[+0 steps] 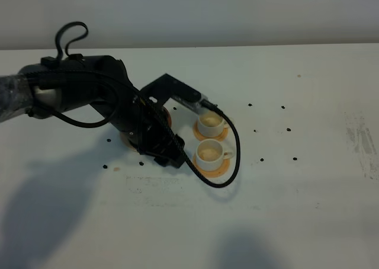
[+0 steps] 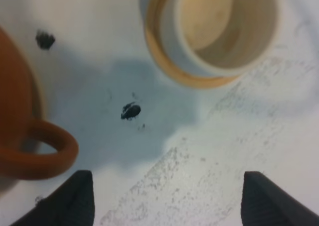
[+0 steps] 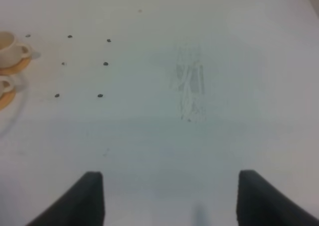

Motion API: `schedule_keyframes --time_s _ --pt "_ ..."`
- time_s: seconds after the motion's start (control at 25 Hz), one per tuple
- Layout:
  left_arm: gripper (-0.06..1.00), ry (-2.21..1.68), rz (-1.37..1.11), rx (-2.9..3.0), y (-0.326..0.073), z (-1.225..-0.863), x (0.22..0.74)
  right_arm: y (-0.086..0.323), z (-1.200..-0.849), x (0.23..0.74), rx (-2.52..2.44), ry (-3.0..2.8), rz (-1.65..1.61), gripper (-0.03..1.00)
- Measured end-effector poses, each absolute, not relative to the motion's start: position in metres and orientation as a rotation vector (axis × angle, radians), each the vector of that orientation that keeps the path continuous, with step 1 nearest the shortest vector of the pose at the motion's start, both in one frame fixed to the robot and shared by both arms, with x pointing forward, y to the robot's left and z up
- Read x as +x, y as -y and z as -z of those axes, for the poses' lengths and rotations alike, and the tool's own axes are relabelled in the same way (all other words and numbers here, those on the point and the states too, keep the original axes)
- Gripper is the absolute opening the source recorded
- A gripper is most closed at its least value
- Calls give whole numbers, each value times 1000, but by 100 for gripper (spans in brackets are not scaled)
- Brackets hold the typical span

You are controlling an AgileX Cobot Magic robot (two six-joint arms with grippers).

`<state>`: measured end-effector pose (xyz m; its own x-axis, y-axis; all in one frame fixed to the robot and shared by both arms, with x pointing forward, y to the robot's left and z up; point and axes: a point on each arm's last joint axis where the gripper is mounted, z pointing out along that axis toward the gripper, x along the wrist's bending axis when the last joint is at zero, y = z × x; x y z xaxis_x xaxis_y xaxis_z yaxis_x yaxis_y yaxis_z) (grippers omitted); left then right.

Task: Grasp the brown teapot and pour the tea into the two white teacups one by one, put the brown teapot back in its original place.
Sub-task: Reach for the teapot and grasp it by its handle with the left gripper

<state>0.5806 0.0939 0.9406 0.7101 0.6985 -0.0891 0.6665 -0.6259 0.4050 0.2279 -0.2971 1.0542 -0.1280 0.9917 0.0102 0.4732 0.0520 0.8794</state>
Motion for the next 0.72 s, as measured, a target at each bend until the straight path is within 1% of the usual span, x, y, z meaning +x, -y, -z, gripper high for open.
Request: schedule_keyframes --time_s 0.12,0.32,0.48,0.72 --pt "60 -1053 -137 2478 -92 -942 583 297 -1054 228 1485 -1679 -1011 54" --pt "60 -1061 -162 2462 -90 -934 587 297 -1054 228 1485 -1679 -1011 54" --pt "60 -1074 -153 2467 -89 -927 588 297 -1054 228 1485 -1679 -1011 54" --pt "60 -1087 -154 2473 -92 -927 589 297 -1054 228 1485 -1679 -1011 54"
